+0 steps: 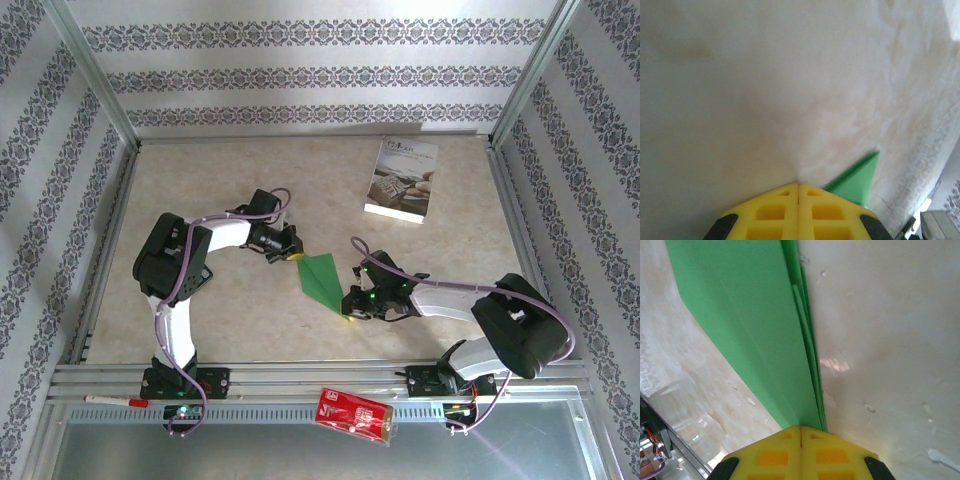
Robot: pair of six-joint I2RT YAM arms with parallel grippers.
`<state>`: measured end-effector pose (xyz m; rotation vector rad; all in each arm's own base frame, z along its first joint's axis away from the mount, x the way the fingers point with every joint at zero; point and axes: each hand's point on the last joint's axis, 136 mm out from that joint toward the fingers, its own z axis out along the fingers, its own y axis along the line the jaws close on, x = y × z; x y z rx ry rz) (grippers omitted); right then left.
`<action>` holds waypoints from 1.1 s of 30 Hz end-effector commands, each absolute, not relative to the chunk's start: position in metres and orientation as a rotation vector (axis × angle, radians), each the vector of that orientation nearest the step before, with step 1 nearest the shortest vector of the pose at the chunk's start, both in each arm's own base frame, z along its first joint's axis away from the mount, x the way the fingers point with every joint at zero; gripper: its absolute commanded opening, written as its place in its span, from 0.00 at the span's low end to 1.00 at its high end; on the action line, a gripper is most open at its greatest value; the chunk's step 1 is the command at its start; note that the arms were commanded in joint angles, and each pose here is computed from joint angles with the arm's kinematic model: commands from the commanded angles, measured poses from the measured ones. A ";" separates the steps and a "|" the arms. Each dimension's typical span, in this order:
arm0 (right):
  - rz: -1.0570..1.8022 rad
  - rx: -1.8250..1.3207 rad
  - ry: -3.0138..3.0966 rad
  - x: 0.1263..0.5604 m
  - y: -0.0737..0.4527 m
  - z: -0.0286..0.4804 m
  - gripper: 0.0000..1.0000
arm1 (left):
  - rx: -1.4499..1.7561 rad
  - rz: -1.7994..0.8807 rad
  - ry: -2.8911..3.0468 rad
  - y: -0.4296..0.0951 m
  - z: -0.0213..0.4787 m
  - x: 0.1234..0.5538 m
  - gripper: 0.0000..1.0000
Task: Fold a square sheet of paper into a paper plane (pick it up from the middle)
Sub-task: Fourth fold the wing at the center of the table, then turn over the paper at the center of the table.
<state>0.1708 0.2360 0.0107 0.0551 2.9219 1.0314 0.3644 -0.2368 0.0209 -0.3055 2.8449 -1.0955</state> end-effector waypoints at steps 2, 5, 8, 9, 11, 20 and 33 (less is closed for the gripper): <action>0.719 0.049 3.167 0.123 0.188 -0.024 0.00 | -0.358 -1.061 2.706 -0.218 0.055 0.385 0.08; 0.892 -0.091 3.032 0.143 0.215 0.007 0.02 | -0.353 -1.142 2.648 -0.227 0.075 0.363 0.15; 1.054 -0.203 2.870 0.162 0.238 0.043 0.10 | -0.319 -1.195 2.637 -0.243 0.083 0.331 0.19; 1.057 -0.210 2.828 0.170 0.238 0.052 0.13 | -0.303 -1.224 2.634 -0.252 0.084 0.320 0.21; 1.035 -0.174 2.759 0.185 0.231 0.063 0.17 | -0.269 -1.283 2.629 -0.269 0.086 0.302 0.22; 0.972 -0.181 2.706 0.224 0.235 0.061 0.33 | -0.187 -1.343 2.723 -0.303 0.058 0.283 0.25; 1.001 -0.244 2.759 0.223 0.255 0.034 0.30 | -0.215 -1.303 2.739 -0.291 0.057 0.282 0.25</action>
